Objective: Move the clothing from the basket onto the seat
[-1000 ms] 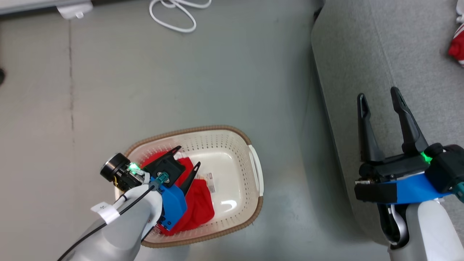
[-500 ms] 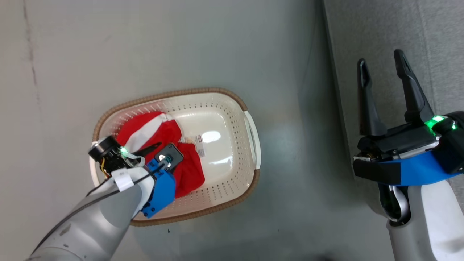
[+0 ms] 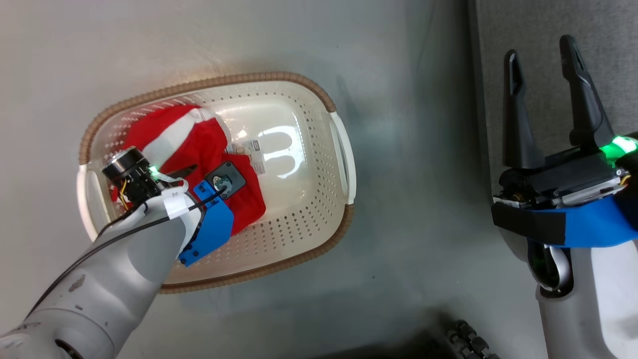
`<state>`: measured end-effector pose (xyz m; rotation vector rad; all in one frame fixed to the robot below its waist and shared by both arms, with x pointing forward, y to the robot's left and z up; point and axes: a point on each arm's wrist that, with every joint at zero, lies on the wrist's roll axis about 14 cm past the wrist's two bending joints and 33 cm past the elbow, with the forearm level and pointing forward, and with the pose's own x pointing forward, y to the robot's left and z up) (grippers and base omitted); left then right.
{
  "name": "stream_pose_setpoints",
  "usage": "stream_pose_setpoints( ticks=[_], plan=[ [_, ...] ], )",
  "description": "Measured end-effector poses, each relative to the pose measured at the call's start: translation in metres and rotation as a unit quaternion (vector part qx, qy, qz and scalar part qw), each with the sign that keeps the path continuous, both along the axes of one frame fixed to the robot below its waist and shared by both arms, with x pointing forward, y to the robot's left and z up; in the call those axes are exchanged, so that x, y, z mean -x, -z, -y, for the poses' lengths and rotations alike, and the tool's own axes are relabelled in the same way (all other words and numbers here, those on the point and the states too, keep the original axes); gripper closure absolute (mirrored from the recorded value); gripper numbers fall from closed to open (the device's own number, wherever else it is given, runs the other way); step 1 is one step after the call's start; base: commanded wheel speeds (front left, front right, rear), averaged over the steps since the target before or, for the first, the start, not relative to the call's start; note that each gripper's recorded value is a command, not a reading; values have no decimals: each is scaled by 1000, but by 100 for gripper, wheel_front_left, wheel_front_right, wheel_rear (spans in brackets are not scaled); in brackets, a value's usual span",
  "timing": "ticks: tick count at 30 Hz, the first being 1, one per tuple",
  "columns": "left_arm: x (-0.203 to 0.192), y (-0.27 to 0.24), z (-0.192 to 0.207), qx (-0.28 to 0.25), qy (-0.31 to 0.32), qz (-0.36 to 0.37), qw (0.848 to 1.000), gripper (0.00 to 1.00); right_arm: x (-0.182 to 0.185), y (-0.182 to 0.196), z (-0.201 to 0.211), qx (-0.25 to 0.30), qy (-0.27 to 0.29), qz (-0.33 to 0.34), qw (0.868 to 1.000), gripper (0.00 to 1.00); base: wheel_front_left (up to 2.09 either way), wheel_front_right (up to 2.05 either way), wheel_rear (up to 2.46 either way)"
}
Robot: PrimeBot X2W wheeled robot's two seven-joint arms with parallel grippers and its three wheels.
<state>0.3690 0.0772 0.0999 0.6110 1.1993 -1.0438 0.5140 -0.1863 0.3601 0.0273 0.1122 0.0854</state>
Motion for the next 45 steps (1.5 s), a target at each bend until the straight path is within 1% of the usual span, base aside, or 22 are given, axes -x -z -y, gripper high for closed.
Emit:
stream_pose_setpoints(
  ticks=[5, 9, 20, 31, 32, 33, 34, 35, 40, 45],
  plan=[
    [6, 20, -5, -20, 17, -18, 999, 0, -2, 15, 0, 1, 0, -9, 1000, 0, 0, 0, 0],
    [10, 33, -4, -23, 24, -28, 999, 0, -3, 25, 1, 3, 1, -16, 1000, 0, 0, 0, 0],
    [11, 60, 0, -13, 13, -45, 999, 0, 1, 46, 7, 12, 6, -34, 999, 0, 0, 0, 0],
    [9, 73, 7, -7, 11, -49, 999, 0, 5, 55, 7, 15, 6, -44, 999, 0, 0, 0, 0],
    [10, 74, 7, -10, 16, -49, 999, 19, 6, 56, 7, 15, 6, -45, 999, 0, 0, 0, 0],
    [10, 73, 8, -10, 22, -48, 999, 53, 6, 56, 7, 15, 6, -45, 999, 0, 0, 0, 0],
    [10, 73, 8, -9, 25, -46, 999, 93, 7, 56, 7, 15, 6, -46, 999, 0, 0, 0, 0],
    [10, 74, 8, -9, 24, -46, 999, 100, 7, 56, 7, 15, 6, -47, 999, 0, 0, 0, 0],
    [10, 72, 9, -7, 23, -46, 999, 100, 6, 56, 7, 12, 6, -45, 999, 0, 0, 0, 0],
    [5, 60, 19, 17, 9, -36, 999, 100, 2, 48, 4, 7, 5, -34, 999, 0, 0, 0, 0]
  ],
)
